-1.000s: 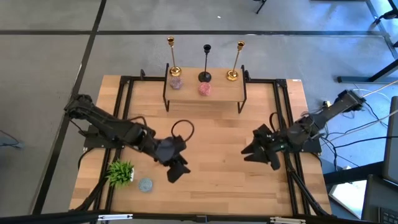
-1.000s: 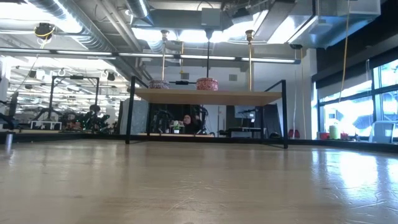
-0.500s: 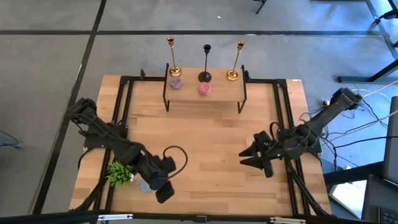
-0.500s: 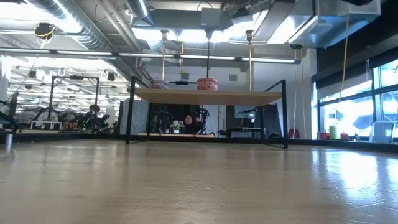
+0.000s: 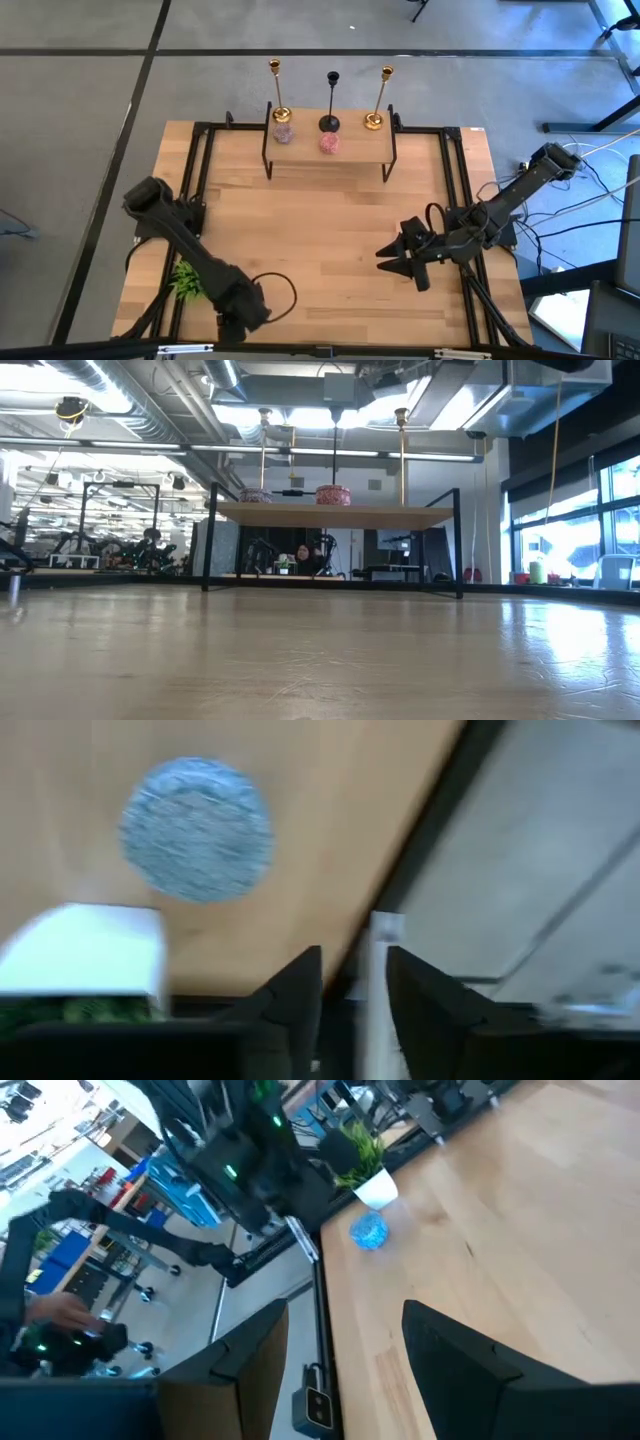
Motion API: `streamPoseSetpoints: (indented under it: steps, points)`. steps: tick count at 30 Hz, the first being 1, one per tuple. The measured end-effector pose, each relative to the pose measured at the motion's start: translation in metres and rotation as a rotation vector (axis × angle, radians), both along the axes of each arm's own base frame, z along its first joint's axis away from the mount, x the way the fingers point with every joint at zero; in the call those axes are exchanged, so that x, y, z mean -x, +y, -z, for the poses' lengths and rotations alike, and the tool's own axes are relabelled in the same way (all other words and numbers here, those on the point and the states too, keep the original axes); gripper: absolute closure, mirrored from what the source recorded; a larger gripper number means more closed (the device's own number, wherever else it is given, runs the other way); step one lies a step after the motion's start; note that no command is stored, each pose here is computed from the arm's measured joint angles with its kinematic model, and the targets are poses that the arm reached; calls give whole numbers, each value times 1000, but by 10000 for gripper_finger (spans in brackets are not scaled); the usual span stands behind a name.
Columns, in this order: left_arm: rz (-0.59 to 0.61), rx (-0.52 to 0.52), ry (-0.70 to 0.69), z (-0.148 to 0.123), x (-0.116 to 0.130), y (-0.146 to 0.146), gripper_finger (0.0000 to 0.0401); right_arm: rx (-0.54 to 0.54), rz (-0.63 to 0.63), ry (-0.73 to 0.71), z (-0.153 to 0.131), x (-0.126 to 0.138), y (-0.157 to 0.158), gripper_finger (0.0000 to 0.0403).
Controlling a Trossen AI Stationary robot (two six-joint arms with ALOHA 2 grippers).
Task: Pick & Place candle stick holders
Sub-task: Put the blue scented candle on the shelf
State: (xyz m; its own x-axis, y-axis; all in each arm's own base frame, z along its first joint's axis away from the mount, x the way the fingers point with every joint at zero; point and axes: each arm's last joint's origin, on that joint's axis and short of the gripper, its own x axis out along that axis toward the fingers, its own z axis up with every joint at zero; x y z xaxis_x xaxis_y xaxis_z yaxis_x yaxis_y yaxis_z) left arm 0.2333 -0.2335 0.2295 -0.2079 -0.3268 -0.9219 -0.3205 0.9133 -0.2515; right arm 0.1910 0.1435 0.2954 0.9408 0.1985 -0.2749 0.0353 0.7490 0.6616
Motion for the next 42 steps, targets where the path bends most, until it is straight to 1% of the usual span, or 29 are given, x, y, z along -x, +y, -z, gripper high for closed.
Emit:
streamPoseSetpoints:
  steps: [3,8,10,13,17,23,28,33,36,40,42]
  points:
    - [78,-60,52,20,-2,-2,326,-10,0,-13,-1,0,0,201]
    - [157,-53,112,45,-8,-8,386,-33,-3,-43,-5,-1,1,201]
    - [172,-38,132,51,-9,-9,396,-37,-4,-48,-6,-1,2,201]
    - [176,-28,130,53,-10,-11,399,-47,-4,-60,-7,-1,2,201]
    - [177,-45,125,54,-10,-10,399,-55,-5,-76,-9,-1,2,201]
    - [177,-72,159,67,-3,-4,400,-50,-7,-81,-9,-2,2,201]
    - [174,-67,160,76,-3,2,400,-48,-10,-82,-9,-1,2,201]
    - [151,-4,57,78,-22,8,400,-47,-11,-81,-9,-1,2,201]
    - [119,-44,15,79,-33,20,400,-44,-12,-82,-9,-1,2,201]
    - [107,-114,-11,79,-44,39,400,-44,-12,-81,-9,-1,2,201]
    - [90,-116,-18,79,-51,49,400,-44,-12,-81,-9,-1,2,201]
